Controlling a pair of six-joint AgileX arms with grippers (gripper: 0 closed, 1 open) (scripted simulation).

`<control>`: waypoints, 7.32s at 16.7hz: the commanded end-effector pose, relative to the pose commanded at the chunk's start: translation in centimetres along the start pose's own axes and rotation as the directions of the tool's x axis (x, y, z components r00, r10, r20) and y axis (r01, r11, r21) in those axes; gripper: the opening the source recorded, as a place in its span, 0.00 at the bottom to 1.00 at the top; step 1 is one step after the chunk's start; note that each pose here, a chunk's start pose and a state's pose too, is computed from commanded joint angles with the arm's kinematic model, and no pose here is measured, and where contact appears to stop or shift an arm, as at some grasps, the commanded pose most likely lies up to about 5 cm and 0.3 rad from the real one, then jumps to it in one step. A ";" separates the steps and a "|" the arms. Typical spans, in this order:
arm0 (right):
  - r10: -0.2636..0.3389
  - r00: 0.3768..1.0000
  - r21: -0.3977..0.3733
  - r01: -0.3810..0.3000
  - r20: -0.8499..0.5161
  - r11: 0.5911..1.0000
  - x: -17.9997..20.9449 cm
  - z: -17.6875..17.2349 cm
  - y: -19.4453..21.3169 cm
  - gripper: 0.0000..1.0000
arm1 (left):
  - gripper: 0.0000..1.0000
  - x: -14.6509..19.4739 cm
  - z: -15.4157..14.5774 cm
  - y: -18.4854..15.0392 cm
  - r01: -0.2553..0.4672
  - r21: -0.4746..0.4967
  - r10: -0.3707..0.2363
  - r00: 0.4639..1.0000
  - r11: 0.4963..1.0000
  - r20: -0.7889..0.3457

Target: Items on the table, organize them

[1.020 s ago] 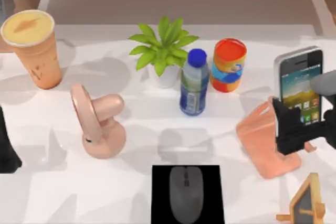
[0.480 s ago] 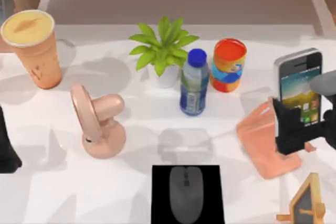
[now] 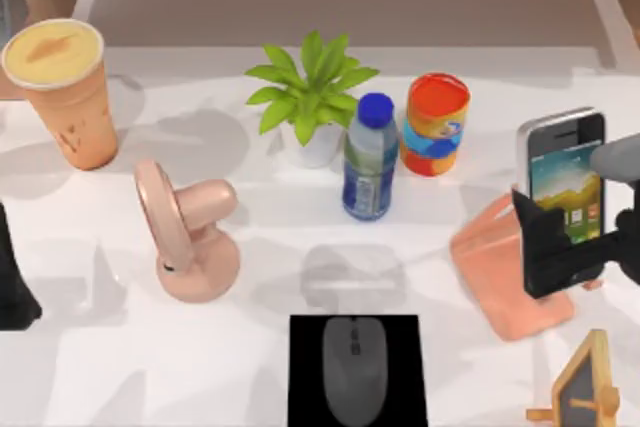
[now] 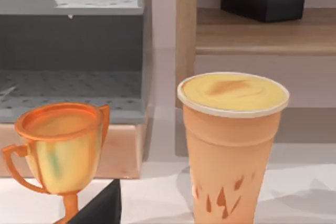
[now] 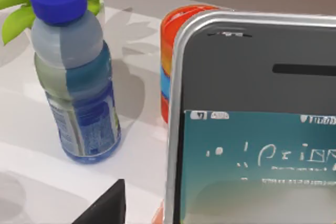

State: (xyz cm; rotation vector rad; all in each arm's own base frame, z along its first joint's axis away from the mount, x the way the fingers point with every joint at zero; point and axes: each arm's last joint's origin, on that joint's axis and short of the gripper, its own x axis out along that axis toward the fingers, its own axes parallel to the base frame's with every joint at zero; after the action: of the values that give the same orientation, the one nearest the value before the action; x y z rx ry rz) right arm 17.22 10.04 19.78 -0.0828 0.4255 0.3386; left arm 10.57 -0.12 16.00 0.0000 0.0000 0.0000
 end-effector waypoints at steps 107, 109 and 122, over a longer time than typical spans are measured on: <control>-0.339 0.856 0.149 0.305 0.391 0.941 -7.2 -7.5 -7.3 1.00 | 0.00 23.2 -6.7 -1.9 0.026 -0.010 -0.028 0.980 1.000 -0.197; -0.339 0.856 0.149 0.305 0.391 0.941 -7.2 -7.5 -7.3 1.00 | 0.00 23.2 -6.3 -1.9 0.026 -0.010 -0.028 0.980 1.000 -0.197; -0.339 0.856 0.149 0.305 0.391 0.941 -7.2 -7.5 -7.3 1.00 | 0.00 25.0 0.8 -8.7 0.253 -0.049 -0.254 0.967 0.966 -0.012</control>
State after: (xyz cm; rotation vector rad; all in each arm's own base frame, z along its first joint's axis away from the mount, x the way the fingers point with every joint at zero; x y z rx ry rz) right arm 10.57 -0.12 16.00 0.0000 0.0000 0.0000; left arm 35.59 -8.79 16.79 -0.0475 0.0180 -0.2563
